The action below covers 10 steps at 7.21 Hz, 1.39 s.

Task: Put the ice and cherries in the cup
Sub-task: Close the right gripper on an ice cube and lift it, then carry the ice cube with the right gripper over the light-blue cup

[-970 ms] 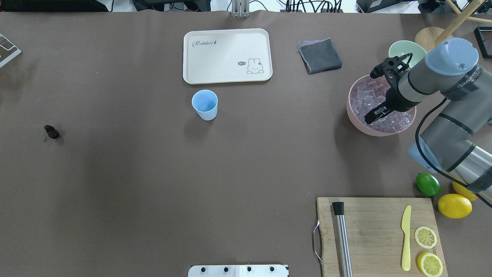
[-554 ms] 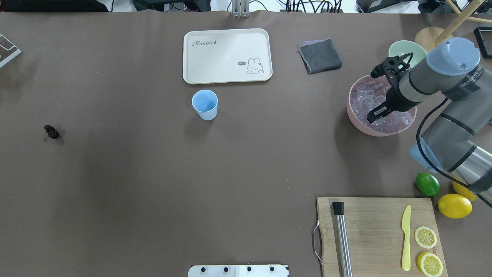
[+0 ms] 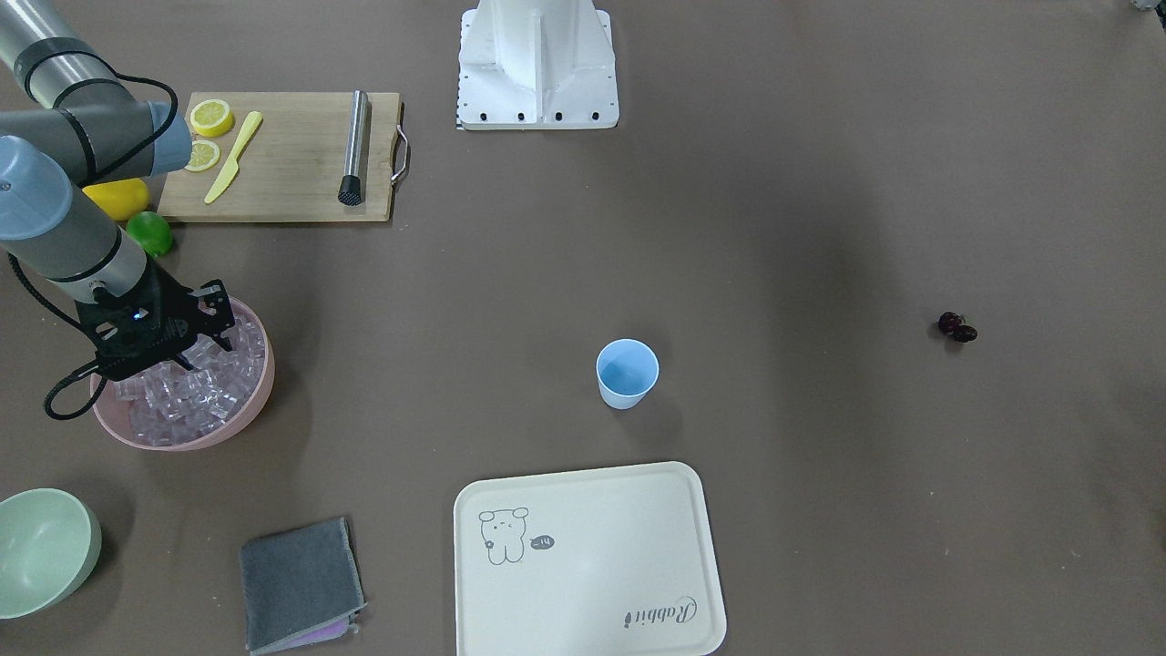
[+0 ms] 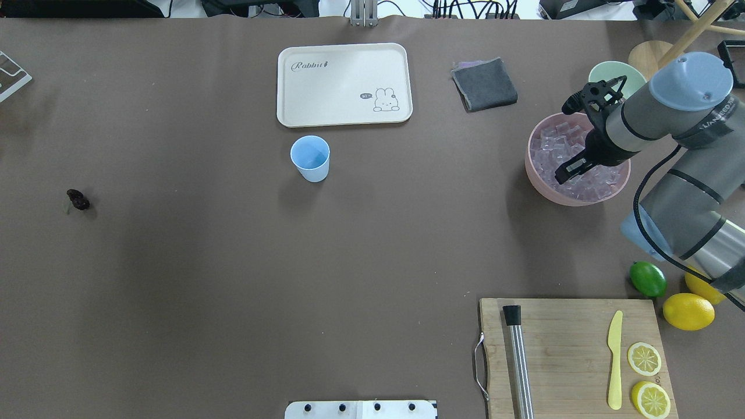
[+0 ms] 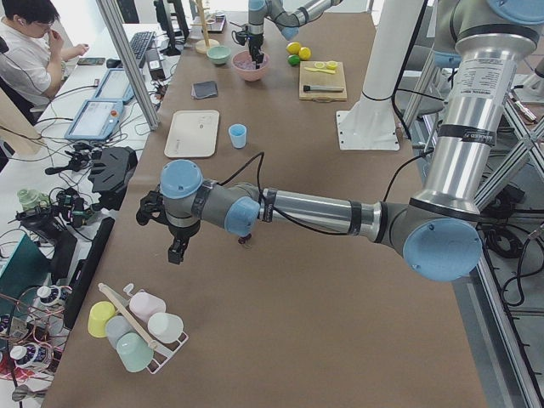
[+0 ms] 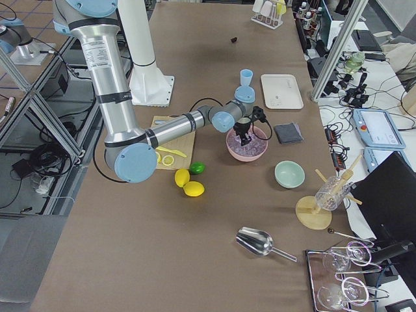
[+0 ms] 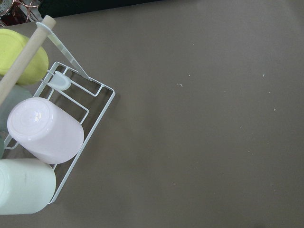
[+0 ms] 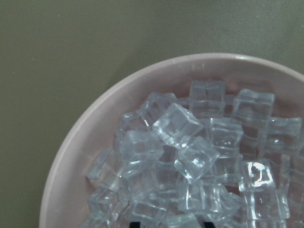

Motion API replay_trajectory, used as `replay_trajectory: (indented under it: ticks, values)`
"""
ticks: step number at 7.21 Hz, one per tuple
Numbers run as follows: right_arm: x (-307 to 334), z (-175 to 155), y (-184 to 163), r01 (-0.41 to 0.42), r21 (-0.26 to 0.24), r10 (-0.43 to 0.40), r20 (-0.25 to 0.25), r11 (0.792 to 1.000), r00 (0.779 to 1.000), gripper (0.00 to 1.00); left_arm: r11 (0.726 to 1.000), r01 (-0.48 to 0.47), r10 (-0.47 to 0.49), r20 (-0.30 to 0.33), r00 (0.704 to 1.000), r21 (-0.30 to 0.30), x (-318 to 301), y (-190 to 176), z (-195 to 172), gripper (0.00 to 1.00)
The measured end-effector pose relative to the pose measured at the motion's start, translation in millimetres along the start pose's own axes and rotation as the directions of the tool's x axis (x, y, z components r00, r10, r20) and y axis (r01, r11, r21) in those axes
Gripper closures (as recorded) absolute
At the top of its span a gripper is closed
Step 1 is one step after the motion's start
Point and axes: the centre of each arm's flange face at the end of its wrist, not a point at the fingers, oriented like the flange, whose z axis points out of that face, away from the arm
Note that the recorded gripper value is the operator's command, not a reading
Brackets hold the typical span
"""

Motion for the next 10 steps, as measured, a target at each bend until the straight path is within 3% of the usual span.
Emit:
replay_trajectory:
  ticks: [3, 5, 8, 10]
  values:
    - [-15, -33, -17, -0.035, -0.002, 0.035, 0.009, 0.999, 0.999, 1.00, 1.000, -0.007, 0.007, -0.001, 1.000, 0.008, -7, 1, 7, 0.02]
    - [-83, -65, -65, -0.132, -0.006, 0.132, 0.037, 0.991, 0.991, 1.00, 1.000, -0.010, 0.010, -0.001, 1.000, 0.012, -6, -1, 6, 0.02]
    - [-230, -71, -149, -0.314, -0.009, 0.313, 0.098, 0.950, 0.945, 1.00, 1.000, -0.017, 0.017, -0.006, 1.000, 0.007, -1, -5, 10, 0.02]
    - [-322, -60, -213, -0.403, 0.007, 0.402, 0.071, 0.915, 0.913, 1.00, 1.000, -0.017, 0.017, -0.007, 1.000, -0.002, -1, -8, 16, 0.02]
